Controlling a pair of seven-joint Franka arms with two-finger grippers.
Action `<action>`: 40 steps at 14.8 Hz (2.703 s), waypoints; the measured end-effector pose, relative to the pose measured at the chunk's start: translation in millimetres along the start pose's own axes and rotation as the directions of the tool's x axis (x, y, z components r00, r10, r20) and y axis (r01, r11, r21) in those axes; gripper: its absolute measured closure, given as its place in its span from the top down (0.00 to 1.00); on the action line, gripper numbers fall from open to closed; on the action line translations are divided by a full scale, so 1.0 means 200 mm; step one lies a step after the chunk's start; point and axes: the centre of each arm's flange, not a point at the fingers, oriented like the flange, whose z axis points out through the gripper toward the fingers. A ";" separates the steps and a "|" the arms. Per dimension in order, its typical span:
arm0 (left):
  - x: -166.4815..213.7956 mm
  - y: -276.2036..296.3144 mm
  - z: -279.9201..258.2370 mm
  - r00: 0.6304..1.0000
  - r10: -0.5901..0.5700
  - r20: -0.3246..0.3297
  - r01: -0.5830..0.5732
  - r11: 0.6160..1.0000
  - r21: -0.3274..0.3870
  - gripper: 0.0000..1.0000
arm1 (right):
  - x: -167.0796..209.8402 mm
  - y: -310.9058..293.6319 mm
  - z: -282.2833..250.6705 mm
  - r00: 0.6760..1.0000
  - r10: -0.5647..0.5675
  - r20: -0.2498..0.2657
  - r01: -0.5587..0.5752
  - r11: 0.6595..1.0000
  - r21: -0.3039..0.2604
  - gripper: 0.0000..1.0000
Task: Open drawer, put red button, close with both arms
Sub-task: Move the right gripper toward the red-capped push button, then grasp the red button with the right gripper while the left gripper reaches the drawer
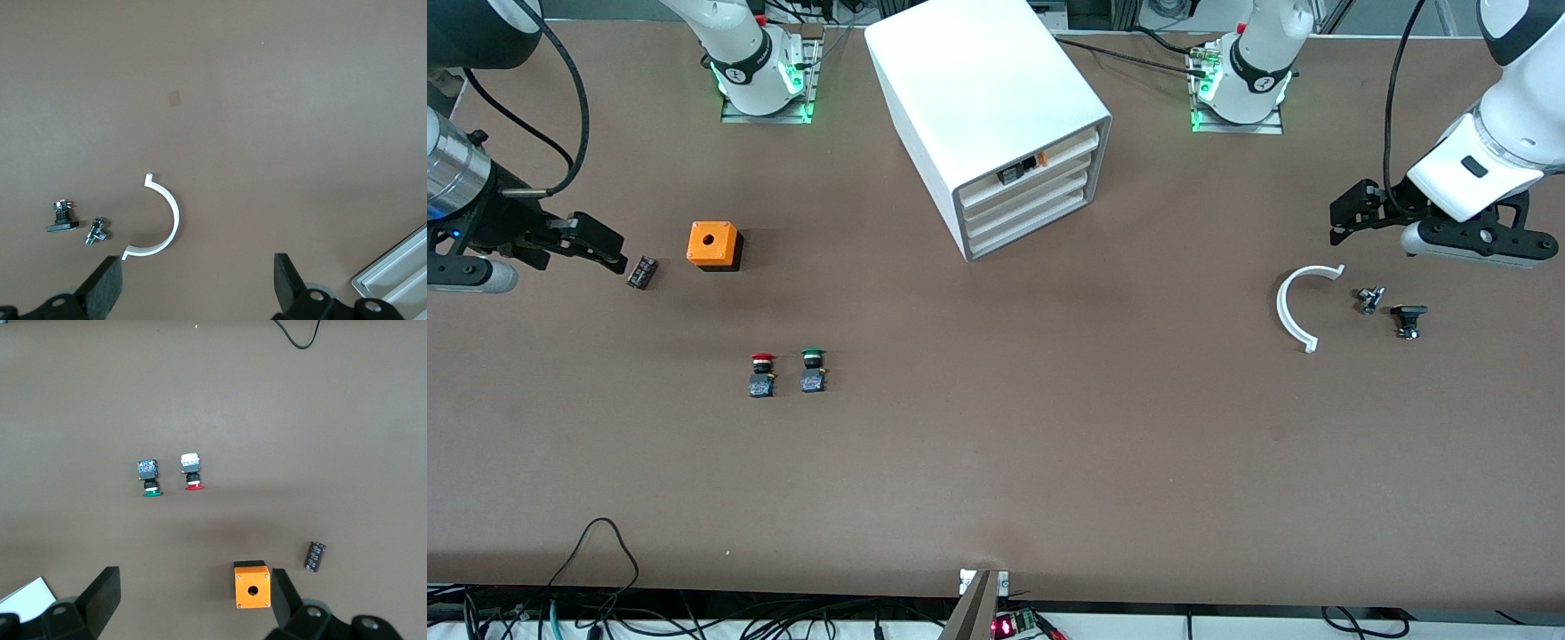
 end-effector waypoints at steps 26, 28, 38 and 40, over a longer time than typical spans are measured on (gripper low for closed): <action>0.01 0.75 0.64 0.903 0.293 0.315 -0.170 0.915 -0.365 1.00 | 0.28 -0.23 1.57 0.987 -0.152 0.043 0.151 0.988 0.016 1.00; 0.03 0.81 0.74 0.886 0.348 0.307 -0.172 0.861 -0.479 1.00 | 0.25 -0.23 1.76 0.985 -0.168 0.034 0.168 0.986 0.017 1.00; -0.14 0.87 1.45 0.919 0.393 0.032 -0.200 0.535 -0.821 1.00 | 0.20 -0.22 2.09 0.978 -0.203 0.054 0.202 0.979 0.018 0.76; -0.22 0.88 1.55 0.927 0.375 0.030 -0.173 0.497 -0.850 1.00 | 0.20 -0.22 2.09 0.977 -0.205 0.053 0.204 0.979 0.018 0.61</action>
